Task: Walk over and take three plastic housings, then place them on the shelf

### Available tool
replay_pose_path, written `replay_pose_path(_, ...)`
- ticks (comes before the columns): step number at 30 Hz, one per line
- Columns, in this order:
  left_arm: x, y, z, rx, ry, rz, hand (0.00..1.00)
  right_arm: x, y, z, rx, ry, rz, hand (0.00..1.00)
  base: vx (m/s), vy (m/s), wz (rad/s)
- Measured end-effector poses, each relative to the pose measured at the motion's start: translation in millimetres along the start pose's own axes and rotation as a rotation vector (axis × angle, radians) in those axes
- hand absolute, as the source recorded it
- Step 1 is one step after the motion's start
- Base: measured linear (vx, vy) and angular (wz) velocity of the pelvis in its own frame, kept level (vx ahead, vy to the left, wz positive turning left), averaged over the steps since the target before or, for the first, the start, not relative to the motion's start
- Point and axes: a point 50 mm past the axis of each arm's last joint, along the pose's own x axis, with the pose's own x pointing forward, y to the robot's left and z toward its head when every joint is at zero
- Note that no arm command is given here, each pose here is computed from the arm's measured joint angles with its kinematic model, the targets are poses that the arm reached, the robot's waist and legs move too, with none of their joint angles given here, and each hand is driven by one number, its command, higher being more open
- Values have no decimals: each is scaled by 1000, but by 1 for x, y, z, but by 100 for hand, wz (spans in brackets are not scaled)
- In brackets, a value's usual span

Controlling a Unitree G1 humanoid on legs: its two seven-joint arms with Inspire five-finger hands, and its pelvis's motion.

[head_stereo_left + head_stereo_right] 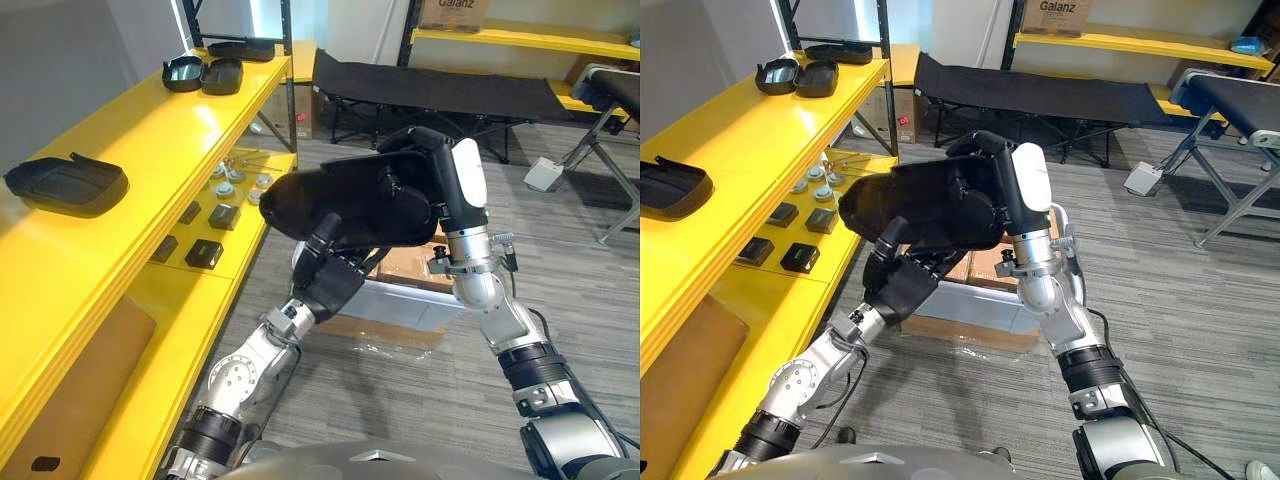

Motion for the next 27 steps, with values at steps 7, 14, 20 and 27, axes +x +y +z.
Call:
replay_pose_path(7, -1, 3, -1, 19, 2, 26, 0, -5, 5, 1, 15, 1, 29, 0, 1, 1, 2)
replay_pose_path(14, -1, 4, -5, 29, -19, 80, 0, -23, 20, 19, 101, -64, 80, 0, 2, 1, 2)
replay_pose_path(20, -4, 7, -3, 31, -54, 111, 0, -28, 32, 23, 160, -33, 64, 0, 0, 0, 0)
replay_pose_path(27, -8, 11, -4, 31, -51, 131, 0, -41, 39, 24, 214, 22, 48, 0, 0, 0, 0)
